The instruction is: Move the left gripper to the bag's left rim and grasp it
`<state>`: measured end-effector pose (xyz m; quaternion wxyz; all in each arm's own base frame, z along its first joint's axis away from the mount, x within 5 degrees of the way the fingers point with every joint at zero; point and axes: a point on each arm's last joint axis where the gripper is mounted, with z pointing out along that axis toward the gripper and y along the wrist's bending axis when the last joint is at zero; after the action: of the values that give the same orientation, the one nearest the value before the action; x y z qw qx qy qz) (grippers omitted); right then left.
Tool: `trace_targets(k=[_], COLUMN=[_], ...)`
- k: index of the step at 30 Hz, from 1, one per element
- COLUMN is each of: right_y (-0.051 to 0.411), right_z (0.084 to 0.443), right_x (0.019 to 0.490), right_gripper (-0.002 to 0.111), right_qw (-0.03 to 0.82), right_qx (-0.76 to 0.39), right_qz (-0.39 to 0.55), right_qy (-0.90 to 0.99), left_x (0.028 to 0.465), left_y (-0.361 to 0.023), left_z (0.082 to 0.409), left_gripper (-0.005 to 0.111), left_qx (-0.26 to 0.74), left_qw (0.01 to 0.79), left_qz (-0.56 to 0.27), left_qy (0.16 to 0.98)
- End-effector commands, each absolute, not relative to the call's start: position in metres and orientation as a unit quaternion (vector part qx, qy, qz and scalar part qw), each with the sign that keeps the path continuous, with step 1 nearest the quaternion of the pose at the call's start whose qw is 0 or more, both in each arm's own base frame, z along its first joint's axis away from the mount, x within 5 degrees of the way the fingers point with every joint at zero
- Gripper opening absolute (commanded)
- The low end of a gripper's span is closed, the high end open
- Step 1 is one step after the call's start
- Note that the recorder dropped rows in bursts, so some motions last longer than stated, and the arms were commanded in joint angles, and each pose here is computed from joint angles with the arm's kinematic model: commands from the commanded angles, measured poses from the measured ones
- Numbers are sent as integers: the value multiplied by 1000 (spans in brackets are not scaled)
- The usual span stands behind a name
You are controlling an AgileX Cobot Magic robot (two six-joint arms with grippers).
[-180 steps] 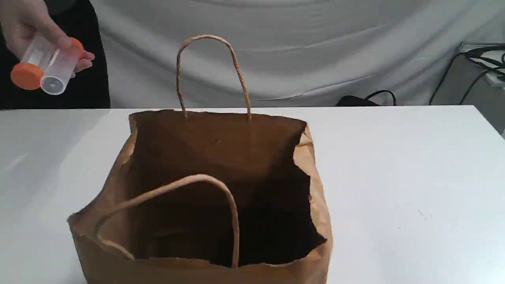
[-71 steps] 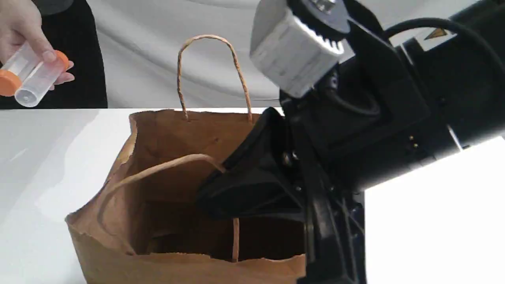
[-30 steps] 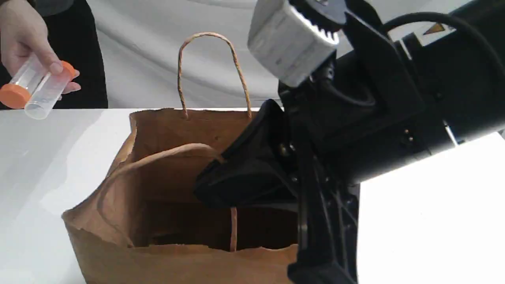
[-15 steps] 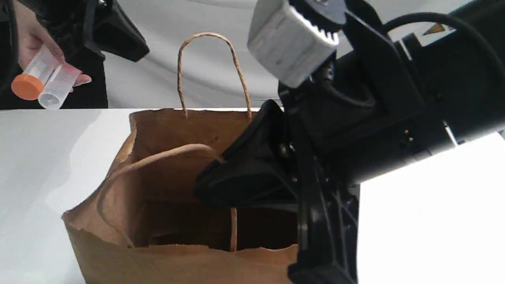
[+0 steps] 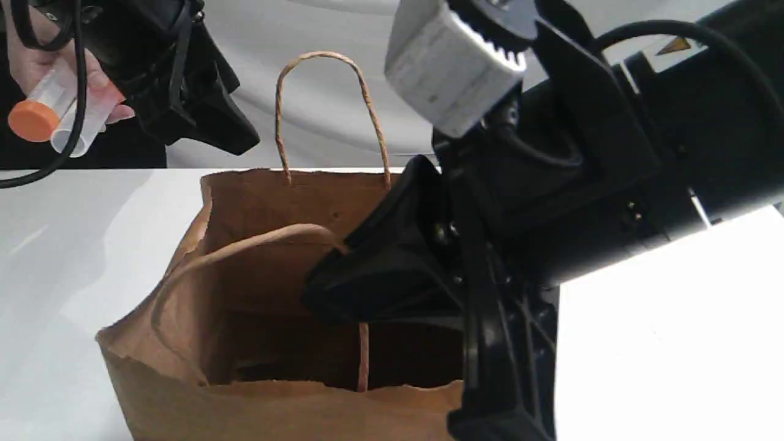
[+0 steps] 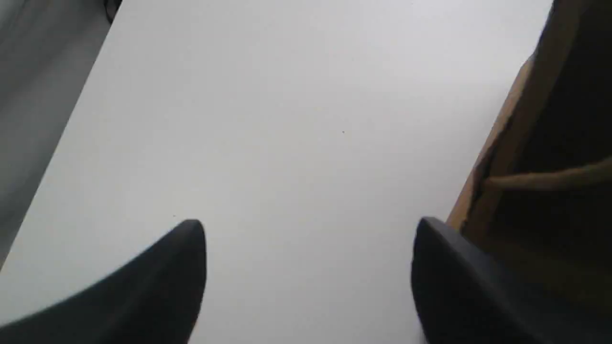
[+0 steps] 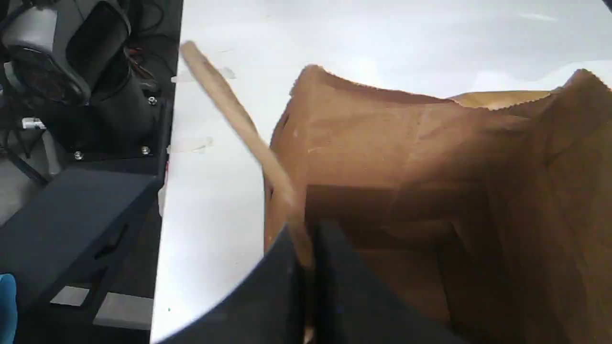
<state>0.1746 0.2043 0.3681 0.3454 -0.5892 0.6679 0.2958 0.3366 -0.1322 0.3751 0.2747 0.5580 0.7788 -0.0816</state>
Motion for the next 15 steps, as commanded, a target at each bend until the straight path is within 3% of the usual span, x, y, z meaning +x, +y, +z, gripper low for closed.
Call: trace_targets(k=[1,15], right_y=[204,204], right_z=[369,369], right_x=[173,173], right_gripper=[0,0], right_qw=[346,343], right_qx=[-591,-588], right_qz=[296,295], right_qy=[666,671], left_x=[329,329], left_y=[-136,-137], left_z=[386,377], left_gripper=[63,58], left_qx=[545,474], left_qw=[292,268], left_qz=[-103,-132], left_qy=[779,828])
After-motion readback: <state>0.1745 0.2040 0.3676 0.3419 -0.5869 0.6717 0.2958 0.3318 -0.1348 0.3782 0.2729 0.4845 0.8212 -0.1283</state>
